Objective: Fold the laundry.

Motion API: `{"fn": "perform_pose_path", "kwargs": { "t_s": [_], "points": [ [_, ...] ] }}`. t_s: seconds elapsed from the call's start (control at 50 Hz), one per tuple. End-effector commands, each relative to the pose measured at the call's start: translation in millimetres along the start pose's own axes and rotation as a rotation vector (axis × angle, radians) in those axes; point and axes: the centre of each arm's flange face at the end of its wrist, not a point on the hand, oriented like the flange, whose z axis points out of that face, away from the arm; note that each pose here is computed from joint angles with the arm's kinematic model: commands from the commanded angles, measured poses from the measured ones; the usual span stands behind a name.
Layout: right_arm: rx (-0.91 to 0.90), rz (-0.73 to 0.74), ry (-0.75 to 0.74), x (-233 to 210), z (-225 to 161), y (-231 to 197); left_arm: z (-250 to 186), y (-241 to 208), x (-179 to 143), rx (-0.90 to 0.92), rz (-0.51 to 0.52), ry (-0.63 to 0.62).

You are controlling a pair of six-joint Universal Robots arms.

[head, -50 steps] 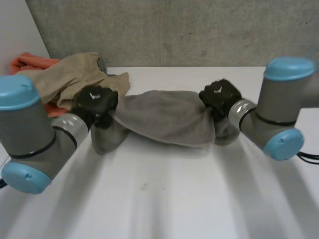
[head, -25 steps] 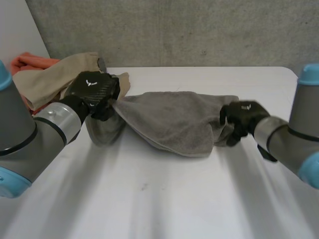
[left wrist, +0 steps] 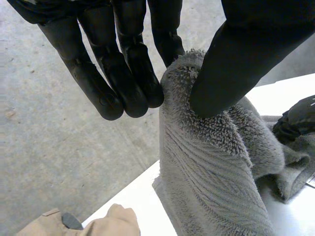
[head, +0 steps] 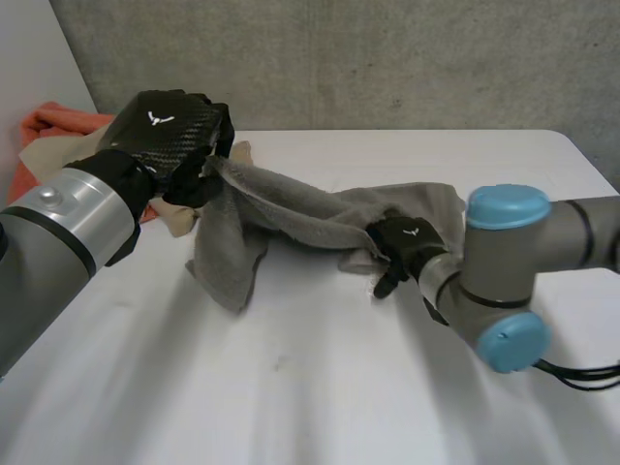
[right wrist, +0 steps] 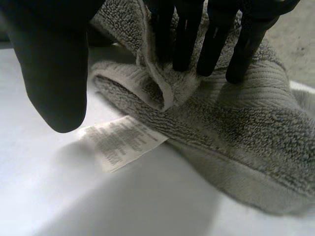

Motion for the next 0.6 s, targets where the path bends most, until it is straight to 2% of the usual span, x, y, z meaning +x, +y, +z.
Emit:
{"fn": "perform_pose_path", "kwargs": {
  "t_s": [0.02,0.3,0.38,0.46,0.48,0.54,0.56,0.6],
  "points": [
    [0.049,0.001,0.055,-8,22,-2,1,2,-9,-0.008,-0.005,-0.023],
    [0.156,0.064,0.063,-23,52,-5,0,4,-16,-0.013,-0.013,-0.044],
    [0.148,0.071,0.080,-13,52,-7,1,2,-22,-0.008,-0.014,-0.061],
    [0.147,0.052,0.114,12,34,-32,2,1,-30,0.001,-0.014,-0.091],
    [0.183,0.002,0.129,27,21,-56,2,2,-34,-0.003,-0.008,-0.102],
    [0.235,-0.130,0.147,54,-5,-95,4,5,-39,-0.011,-0.007,-0.115],
    [0.227,-0.238,0.134,64,-26,-113,5,7,-43,-0.014,-0.005,-0.120],
    [0.208,-0.329,0.123,71,-46,-126,8,12,-44,-0.031,-0.002,-0.111]
  ]
}}
